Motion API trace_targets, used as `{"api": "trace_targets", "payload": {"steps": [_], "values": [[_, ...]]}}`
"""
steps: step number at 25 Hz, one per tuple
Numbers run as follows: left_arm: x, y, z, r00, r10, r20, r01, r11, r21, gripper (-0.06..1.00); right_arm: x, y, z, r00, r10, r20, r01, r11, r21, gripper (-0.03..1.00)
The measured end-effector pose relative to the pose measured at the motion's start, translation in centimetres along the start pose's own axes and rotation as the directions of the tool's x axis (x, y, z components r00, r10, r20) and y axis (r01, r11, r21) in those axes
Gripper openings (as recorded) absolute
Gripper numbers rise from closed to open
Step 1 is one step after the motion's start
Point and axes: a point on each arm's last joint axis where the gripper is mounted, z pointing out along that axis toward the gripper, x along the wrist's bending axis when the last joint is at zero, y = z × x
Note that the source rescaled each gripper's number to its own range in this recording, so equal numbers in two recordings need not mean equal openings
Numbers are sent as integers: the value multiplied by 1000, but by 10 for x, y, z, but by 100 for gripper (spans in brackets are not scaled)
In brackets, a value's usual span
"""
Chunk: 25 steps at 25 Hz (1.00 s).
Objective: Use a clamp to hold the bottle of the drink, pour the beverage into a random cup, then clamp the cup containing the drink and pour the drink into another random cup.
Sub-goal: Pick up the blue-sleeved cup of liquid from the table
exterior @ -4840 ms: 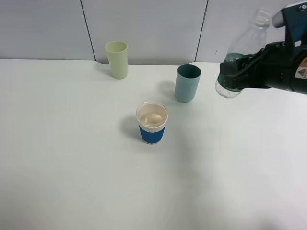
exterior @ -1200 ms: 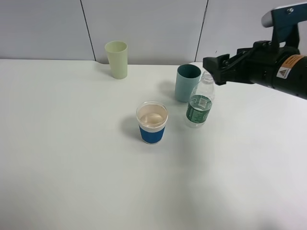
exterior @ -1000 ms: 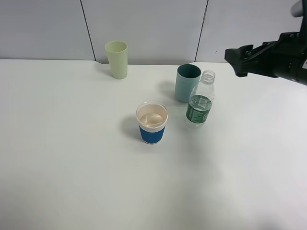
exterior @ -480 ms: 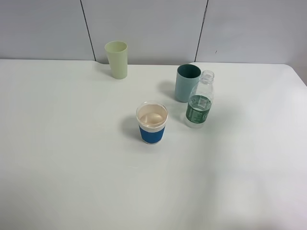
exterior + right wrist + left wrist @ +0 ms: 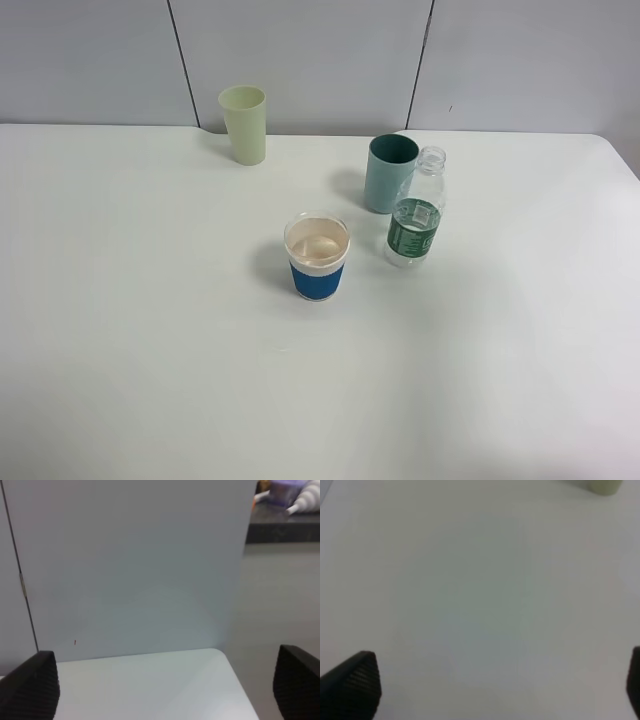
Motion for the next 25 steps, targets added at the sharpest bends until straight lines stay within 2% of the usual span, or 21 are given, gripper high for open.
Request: {"api": "trace_targets", "payload": {"steps": [5, 9, 13, 16, 20, 25], "values": [[0, 0, 0, 1000, 0, 0, 0, 1000, 0, 100, -3, 0, -43, 999, 28, 15, -26, 997, -78, 66], [0, 0, 0, 1000, 0, 0, 0, 1000, 0, 100, -3, -7, -65, 998, 69, 8, -68, 995, -71, 66], [0, 0, 0, 1000, 0, 0, 0, 1000, 0, 100, -1, -22, -81, 994, 113, -7, -113, 993, 13, 66], [0, 0, 0, 1000, 0, 0, 0, 1000, 0, 100, 2, -32, -85, 992, 120, -27, -116, 987, 112, 66], [0, 0, 0, 1000, 0, 0, 0, 1000, 0, 100, 7, -47, -88, 994, 88, -70, -65, 957, 284, 66], [0, 0, 0, 1000, 0, 0, 0, 1000, 0, 100, 12, -62, -90, 989, 84, -123, -26, 911, 412, 66]]}}
